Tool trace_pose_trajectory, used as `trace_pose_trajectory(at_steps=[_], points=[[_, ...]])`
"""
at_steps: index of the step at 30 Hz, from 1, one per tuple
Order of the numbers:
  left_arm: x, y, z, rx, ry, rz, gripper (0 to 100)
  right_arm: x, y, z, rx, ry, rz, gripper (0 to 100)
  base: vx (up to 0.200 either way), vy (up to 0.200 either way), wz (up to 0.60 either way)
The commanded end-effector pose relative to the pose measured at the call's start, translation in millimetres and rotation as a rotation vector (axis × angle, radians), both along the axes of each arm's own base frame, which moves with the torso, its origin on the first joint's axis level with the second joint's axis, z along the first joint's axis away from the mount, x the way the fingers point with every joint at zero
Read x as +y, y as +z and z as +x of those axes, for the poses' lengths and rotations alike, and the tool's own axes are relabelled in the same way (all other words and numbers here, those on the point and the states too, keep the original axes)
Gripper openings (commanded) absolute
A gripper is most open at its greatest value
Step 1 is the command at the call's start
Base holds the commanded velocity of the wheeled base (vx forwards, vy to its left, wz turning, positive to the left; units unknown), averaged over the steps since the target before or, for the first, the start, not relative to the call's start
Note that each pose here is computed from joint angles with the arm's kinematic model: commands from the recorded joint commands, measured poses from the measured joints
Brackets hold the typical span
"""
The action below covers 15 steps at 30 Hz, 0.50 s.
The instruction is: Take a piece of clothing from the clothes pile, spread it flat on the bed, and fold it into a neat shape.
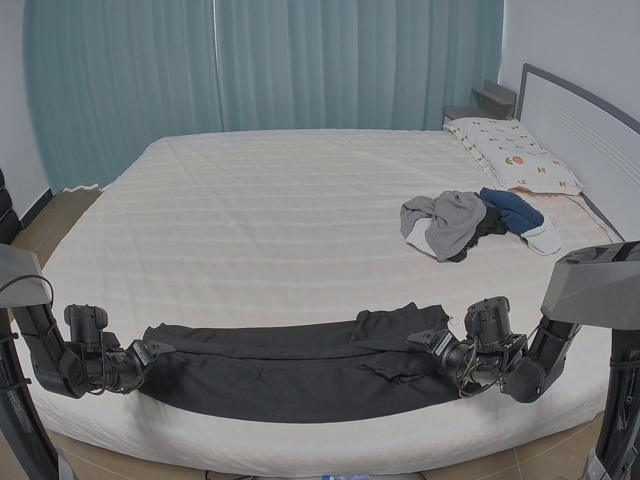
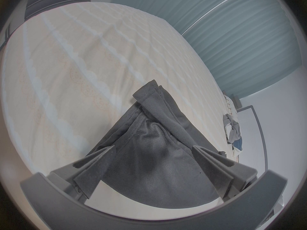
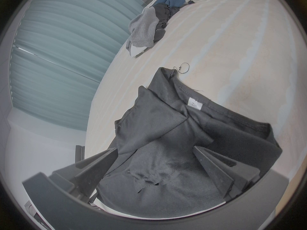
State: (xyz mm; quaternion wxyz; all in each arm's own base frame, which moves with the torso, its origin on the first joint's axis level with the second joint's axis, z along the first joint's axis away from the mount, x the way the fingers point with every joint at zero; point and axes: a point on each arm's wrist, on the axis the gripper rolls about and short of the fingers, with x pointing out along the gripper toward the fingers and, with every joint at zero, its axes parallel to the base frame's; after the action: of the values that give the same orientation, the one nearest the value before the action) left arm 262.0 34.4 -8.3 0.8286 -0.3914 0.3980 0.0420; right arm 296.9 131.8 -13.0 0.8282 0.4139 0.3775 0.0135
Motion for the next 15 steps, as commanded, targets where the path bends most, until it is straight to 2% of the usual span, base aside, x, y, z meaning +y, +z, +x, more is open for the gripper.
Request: trace_pose_trajectory(at_steps=[1, 6, 15], points=[[-1.7, -2.3, 0.1, 0.009, -0.004, 0.001, 100, 0.9, 0.4, -5.6, 0.009, 0.009, -0.005, 100, -0.2, 0.0, 0.0], [-1.7, -3.1, 0.1, 0.012, -0.003, 0.002, 100, 6.9, -4.5, -6.6, 0.019, 0.021, -0.009, 100, -0.2, 0.0, 0.0], [-1.5, -3.9, 1.2, 0.011, -0.006, 0.004, 100, 12.7, -3.5, -4.7, 0.006, 0.031, -0.001, 100, 0.0, 0.0, 0.0]])
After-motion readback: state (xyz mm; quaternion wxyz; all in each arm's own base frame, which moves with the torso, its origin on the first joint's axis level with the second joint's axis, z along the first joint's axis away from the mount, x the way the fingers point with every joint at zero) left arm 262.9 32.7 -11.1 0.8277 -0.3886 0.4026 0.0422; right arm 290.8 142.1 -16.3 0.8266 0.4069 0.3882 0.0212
